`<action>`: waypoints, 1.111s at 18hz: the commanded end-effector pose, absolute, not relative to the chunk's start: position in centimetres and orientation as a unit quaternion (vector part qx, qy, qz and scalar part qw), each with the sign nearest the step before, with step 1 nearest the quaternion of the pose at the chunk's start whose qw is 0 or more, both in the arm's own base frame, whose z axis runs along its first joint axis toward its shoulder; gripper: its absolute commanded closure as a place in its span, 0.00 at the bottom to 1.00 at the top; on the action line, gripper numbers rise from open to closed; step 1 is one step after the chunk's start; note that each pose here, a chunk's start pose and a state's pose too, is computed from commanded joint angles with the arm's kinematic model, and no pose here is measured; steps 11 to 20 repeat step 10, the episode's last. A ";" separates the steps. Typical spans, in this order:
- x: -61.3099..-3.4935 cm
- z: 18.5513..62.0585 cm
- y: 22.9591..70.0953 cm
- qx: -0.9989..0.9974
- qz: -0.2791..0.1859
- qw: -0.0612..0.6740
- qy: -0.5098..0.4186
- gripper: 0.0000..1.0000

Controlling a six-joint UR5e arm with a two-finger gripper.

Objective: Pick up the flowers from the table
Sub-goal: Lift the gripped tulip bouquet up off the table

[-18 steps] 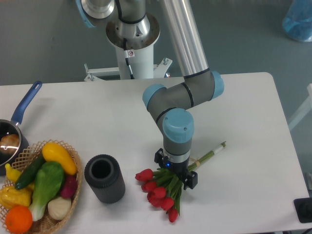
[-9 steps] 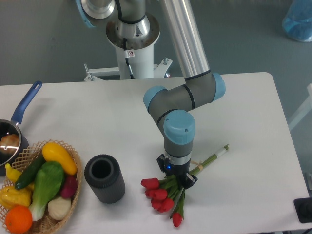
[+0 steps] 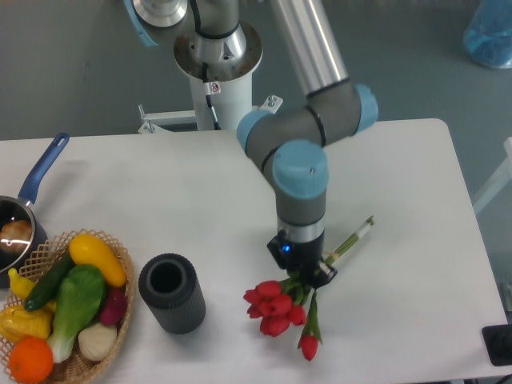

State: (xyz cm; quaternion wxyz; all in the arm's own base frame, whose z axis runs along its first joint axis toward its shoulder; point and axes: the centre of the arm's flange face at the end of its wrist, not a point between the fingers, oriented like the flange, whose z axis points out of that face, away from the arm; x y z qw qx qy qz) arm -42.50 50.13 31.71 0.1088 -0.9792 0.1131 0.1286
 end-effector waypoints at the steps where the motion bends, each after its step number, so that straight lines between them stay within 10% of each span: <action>1: -42.8 32.7 49.7 -0.980 0.126 0.108 0.109 0.92; 20: -43.3 39.0 48.5 -0.982 0.106 0.115 0.105 0.91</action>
